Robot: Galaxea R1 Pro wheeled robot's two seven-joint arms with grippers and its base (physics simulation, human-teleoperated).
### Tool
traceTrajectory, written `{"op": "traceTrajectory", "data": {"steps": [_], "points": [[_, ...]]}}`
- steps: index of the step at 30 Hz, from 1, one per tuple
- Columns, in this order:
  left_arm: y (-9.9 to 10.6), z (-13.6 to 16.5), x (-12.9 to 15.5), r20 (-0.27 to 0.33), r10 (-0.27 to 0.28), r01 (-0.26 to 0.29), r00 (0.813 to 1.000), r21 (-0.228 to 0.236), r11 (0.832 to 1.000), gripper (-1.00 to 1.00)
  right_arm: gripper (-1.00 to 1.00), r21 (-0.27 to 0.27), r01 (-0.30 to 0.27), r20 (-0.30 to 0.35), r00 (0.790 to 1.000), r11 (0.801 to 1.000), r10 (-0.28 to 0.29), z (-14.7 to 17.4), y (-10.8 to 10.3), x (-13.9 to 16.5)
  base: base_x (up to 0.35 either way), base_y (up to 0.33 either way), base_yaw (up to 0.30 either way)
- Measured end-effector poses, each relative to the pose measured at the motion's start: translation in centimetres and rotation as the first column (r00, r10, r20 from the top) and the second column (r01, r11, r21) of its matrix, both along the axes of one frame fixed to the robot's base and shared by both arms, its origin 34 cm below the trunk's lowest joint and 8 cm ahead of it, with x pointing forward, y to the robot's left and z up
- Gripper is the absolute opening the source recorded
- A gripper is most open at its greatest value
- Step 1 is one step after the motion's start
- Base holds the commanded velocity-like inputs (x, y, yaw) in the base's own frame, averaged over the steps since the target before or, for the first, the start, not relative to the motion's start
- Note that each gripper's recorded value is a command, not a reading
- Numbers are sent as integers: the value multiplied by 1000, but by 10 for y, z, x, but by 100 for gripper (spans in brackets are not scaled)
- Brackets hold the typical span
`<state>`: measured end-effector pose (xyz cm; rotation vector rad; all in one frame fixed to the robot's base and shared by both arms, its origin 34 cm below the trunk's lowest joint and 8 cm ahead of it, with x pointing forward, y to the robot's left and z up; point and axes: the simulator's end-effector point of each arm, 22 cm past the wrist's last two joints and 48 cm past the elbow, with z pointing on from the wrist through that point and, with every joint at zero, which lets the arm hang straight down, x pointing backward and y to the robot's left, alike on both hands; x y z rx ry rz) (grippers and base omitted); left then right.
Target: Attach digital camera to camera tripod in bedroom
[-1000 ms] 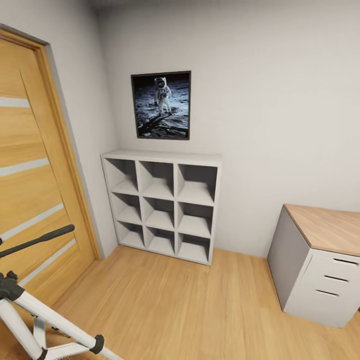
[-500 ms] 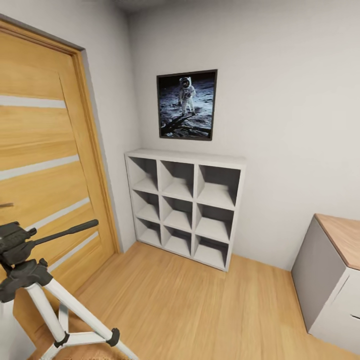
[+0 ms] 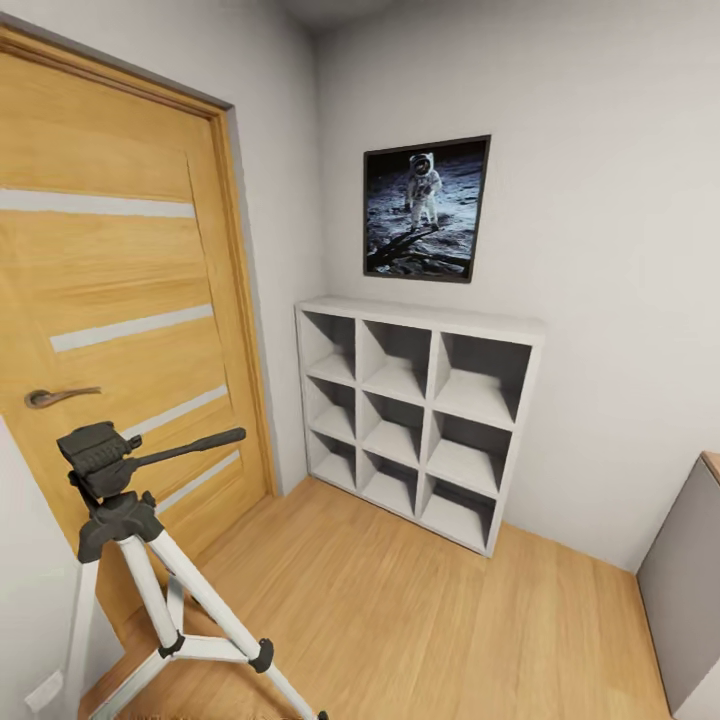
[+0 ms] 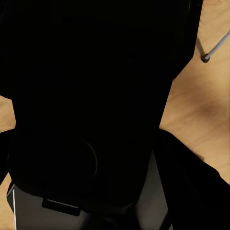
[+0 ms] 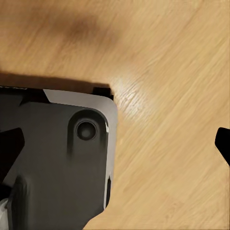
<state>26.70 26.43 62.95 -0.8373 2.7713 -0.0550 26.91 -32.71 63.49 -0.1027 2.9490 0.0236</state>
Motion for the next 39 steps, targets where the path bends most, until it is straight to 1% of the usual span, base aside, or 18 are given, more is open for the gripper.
{"op": "traceTrajectory", "data": {"steps": [21,35,39], "points": [[1,0,0,-1,5,-5,1000,0,1000,-100,100,0,0,0,1000,1000,0,0,0,0,0,-264,283],[2,0,0,0,8,-8,1000,2,1000,-100,100,0,0,0,1000,1000,0,0,0,0,0,-24,283],[3,0,0,0,8,-8,1000,2,1000,-100,100,-8,2,2,1000,1000,-2,0,-2,0,0,-1,283]]}}
